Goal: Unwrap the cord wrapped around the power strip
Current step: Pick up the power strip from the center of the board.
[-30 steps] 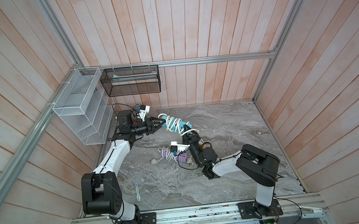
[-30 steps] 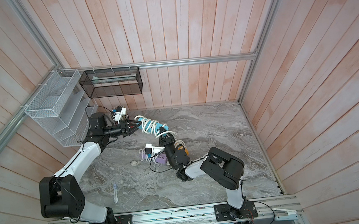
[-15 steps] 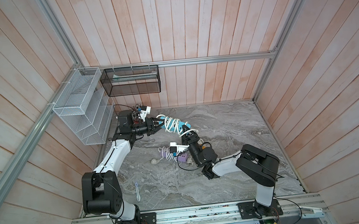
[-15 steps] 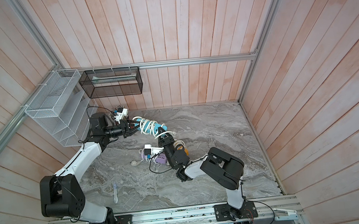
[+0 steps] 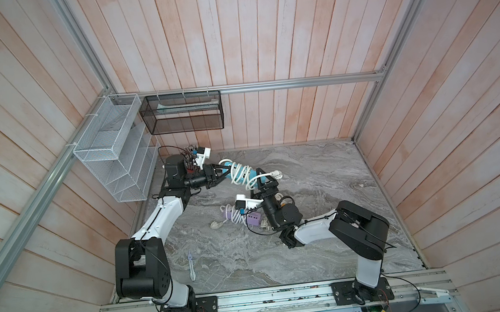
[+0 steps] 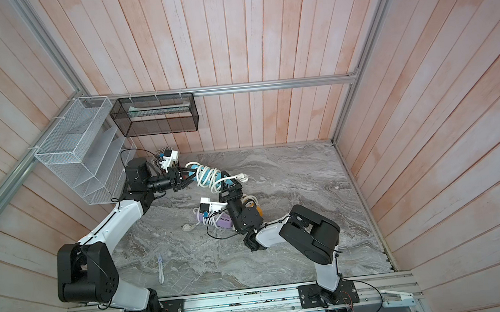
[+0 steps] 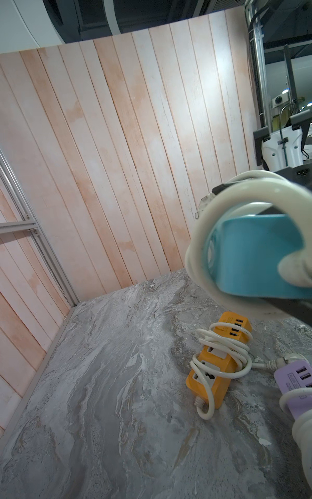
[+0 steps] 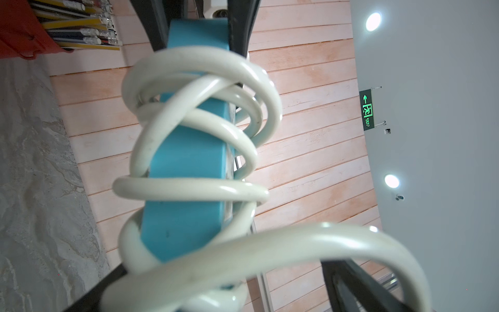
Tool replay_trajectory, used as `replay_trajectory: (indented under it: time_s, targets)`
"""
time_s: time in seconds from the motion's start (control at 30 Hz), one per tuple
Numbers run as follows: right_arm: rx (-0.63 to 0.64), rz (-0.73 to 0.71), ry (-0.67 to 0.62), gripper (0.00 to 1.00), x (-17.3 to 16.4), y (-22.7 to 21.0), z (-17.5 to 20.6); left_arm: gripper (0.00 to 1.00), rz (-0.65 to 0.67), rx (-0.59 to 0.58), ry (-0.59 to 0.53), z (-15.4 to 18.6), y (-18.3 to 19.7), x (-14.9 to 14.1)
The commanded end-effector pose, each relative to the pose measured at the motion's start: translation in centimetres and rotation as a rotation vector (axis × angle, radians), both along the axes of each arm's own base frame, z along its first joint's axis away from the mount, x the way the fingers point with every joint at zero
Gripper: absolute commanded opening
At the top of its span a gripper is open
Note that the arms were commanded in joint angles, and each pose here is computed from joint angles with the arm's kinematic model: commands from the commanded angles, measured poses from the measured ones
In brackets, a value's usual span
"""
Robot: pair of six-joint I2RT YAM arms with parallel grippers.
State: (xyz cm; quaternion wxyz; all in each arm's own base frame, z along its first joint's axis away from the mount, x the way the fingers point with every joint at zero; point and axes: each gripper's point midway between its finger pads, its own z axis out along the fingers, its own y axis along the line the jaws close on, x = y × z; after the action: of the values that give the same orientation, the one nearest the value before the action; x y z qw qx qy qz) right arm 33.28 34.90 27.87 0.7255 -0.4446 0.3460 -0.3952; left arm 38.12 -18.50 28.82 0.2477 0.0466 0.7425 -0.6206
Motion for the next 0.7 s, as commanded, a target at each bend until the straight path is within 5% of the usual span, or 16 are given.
replay_trajectory:
  time_s: [0.0, 0.17, 0.67]
  targets:
    - [0.285, -0.042, -0.132, 0.98, -1.2, -4.2, 6.3, 0.0, 0.009, -0.001, -0.035, -0.2, 0.0, 0.3]
    - [0.296, -0.059, 0.007, 0.99, 0.0, -4.9, 4.7, 0.0, -0.006, -0.006, -0.048, 0.1, -0.1, -0.3]
    - [0.319, 0.224, 0.889, 0.98, -2.4, -1.8, -2.9, 0.0, -0.087, -0.052, -0.096, 2.4, -0.9, -1.7]
